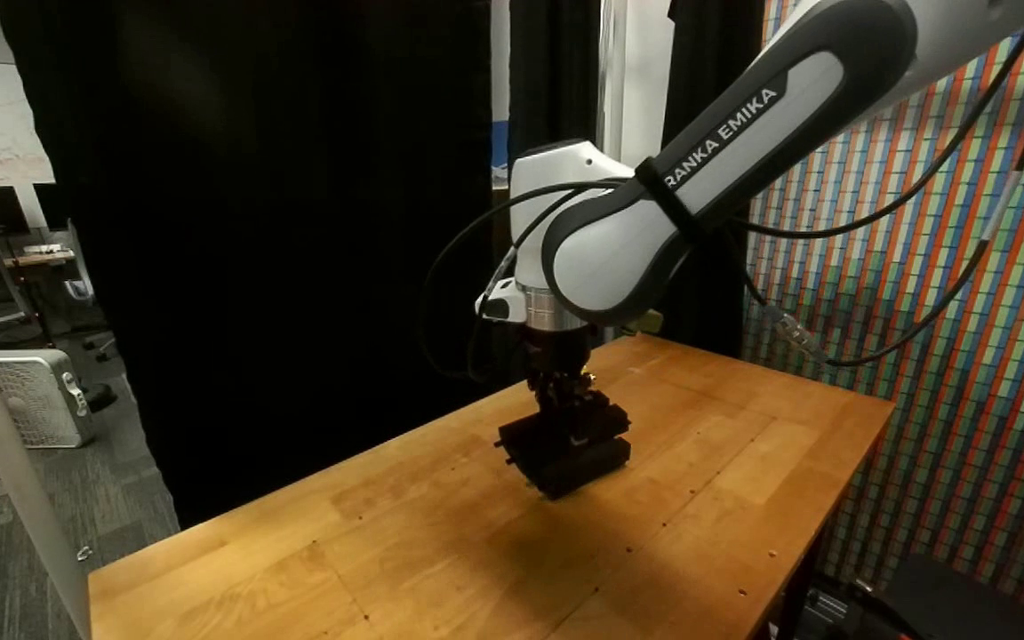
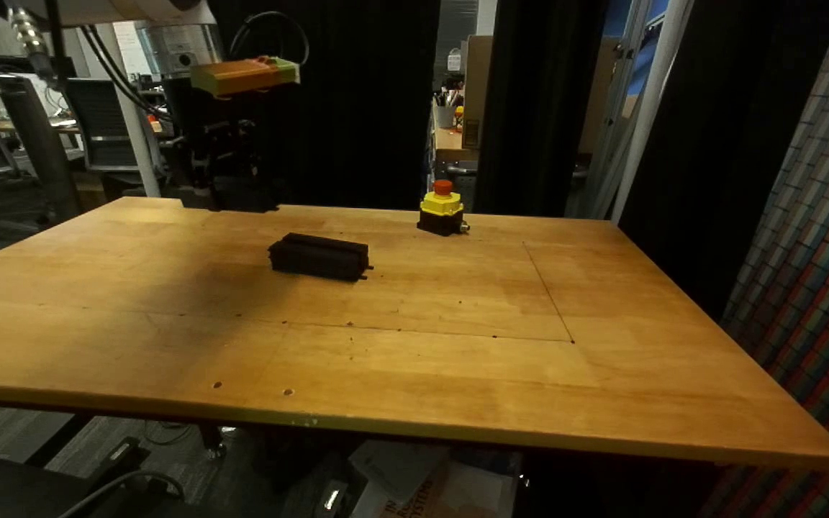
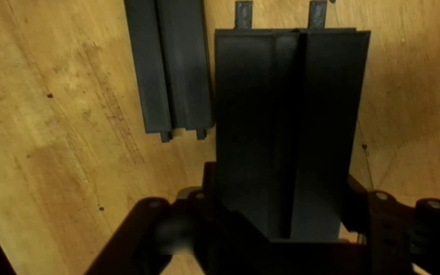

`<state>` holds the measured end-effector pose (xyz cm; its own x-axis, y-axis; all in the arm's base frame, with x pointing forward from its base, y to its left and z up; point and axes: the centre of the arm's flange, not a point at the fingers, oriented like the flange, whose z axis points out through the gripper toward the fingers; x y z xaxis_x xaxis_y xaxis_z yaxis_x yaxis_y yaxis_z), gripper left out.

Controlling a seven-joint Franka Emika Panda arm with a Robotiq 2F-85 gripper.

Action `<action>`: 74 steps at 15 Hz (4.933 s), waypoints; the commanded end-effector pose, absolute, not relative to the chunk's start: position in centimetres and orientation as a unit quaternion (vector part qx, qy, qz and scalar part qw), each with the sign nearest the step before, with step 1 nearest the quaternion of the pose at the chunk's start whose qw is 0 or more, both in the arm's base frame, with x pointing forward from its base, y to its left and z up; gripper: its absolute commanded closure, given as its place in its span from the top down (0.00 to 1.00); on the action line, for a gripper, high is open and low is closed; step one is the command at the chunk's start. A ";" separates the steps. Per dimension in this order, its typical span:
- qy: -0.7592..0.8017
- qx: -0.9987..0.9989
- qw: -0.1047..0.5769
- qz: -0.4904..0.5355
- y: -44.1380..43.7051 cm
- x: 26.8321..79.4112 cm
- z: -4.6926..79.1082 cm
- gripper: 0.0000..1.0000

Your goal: Stack the black pieces together

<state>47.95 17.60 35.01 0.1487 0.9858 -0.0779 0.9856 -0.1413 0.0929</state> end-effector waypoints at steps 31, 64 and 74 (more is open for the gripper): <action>0.683 0.730 0.029 0.009 9.3 55.6 28.8 0.45; 0.674 0.739 0.016 0.020 7.6 55.4 26.3 0.45; 0.681 0.732 0.016 0.018 8.1 55.4 26.2 0.45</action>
